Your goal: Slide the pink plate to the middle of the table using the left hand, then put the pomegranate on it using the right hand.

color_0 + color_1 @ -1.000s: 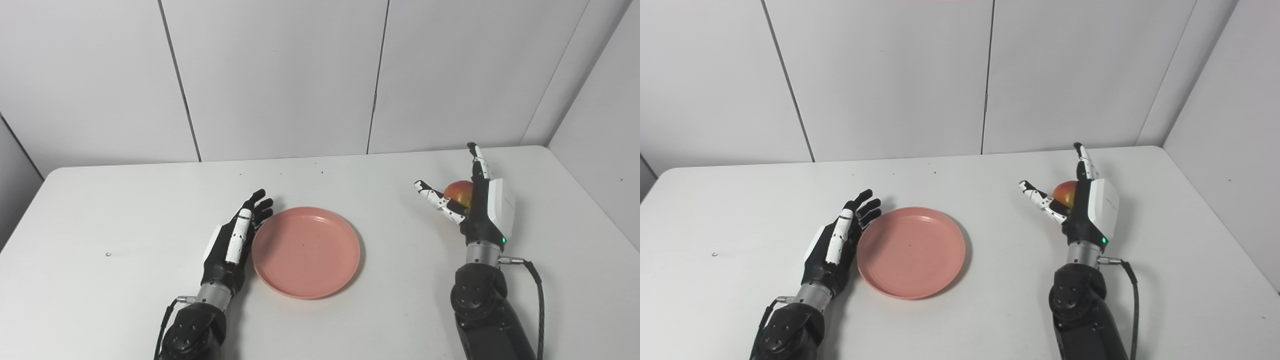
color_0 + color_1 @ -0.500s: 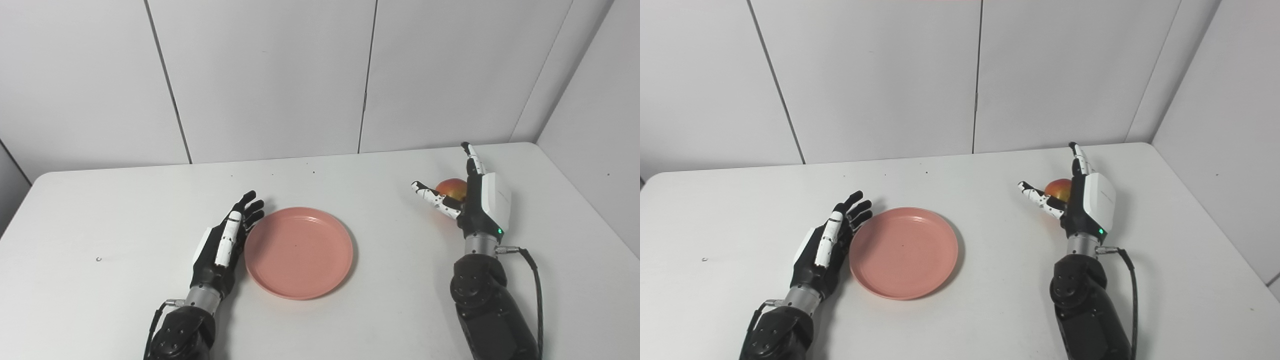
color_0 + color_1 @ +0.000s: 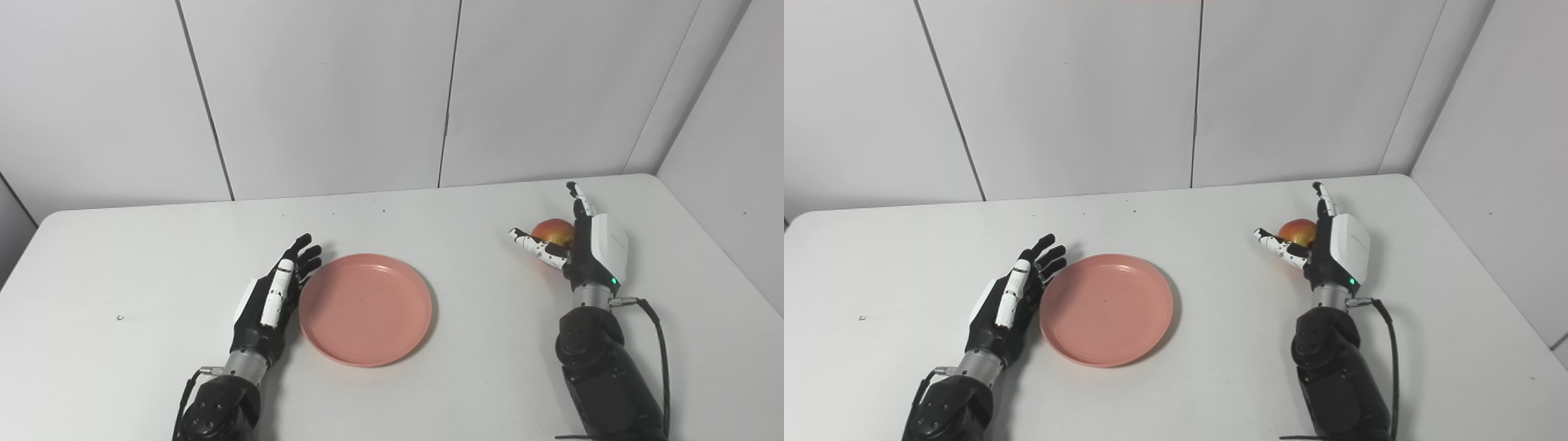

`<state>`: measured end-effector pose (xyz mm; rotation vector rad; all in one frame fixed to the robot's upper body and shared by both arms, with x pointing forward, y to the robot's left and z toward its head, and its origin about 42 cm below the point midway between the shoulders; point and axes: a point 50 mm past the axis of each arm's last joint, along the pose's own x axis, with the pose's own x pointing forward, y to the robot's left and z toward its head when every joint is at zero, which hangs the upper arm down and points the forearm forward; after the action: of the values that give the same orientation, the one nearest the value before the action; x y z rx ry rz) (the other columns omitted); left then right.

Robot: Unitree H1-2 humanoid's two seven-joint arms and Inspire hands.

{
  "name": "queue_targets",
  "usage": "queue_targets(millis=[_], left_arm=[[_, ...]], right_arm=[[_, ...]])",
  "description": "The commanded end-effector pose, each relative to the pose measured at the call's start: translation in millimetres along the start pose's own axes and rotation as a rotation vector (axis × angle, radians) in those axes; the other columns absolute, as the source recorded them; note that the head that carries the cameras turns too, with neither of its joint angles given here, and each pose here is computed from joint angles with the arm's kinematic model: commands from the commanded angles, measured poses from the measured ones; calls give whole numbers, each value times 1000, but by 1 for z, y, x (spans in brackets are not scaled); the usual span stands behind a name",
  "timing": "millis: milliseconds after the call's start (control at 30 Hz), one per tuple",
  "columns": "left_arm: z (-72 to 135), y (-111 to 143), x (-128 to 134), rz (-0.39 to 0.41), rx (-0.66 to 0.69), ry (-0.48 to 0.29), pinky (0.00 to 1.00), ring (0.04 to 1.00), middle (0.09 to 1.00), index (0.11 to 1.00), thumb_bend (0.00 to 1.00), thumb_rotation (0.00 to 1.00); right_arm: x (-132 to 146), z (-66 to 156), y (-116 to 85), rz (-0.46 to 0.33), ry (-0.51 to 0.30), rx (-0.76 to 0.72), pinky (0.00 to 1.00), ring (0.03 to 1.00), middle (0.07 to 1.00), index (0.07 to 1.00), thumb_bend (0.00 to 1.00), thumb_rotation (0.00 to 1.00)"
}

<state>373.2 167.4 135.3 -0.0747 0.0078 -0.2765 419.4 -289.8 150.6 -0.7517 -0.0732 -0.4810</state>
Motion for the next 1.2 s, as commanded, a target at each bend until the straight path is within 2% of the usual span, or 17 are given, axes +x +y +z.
queue_targets(millis=[0, 300, 500, 567, 667, 767, 833, 933, 1033, 1100, 1167], left_arm=[[0, 2, 1, 4, 2, 11, 890, 910, 902, 895, 408, 1000], [0, 2, 0, 9, 2, 10, 883, 906, 898, 889, 413, 1000], [0, 2, 0, 8, 2, 10, 888, 907, 898, 891, 421, 1000], [1, 2, 0, 8, 4, 10, 886, 906, 898, 891, 420, 1000], [1, 2, 0, 5, 8, 10, 888, 909, 901, 895, 419, 1000], [1, 2, 0, 6, 7, 9, 886, 907, 898, 893, 423, 1000], [1, 2, 0, 8, 5, 9, 883, 905, 896, 890, 409, 1000], [1, 2, 0, 11, 1, 9, 882, 904, 895, 888, 410, 1000], [2, 1, 0, 10, 2, 13, 883, 905, 897, 890, 409, 1000], [1, 1, 0, 9, 8, 13, 884, 907, 900, 892, 409, 1000], [2, 1, -1, 7, 8, 12, 883, 907, 900, 892, 409, 1000]], right_arm=[[21, 18, -15, -45, -43, 6, 729, 862, 884, 881, 830, 422], [20, 10, -9, -18, -7, 1, 691, 831, 862, 855, 803, 316], [18, 6, -5, -7, 6, 26, 651, 776, 822, 815, 757, 164], [17, 4, -5, -13, 12, 49, 611, 733, 798, 796, 721, 102], [15, 4, -5, -32, 15, 86, 468, 596, 743, 759, 634, 13], [14, 2, -5, -48, 5, 95, 390, 497, 664, 713, 527, 0], [13, 1, -5, -60, 2, 99, 392, 469, 631, 680, 506, 0], [11, 1, -4, -81, -7, 110, 374, 463, 609, 651, 502, 0], [10, 1, -3, -98, -4, 116, 337, 413, 540, 616, 514, 0], [10, 2, -2, -105, -3, 114, 266, 399, 521, 606, 517, 0], [9, 2, -2, -110, -6, 115, 237, 395, 514, 602, 517, 0]])
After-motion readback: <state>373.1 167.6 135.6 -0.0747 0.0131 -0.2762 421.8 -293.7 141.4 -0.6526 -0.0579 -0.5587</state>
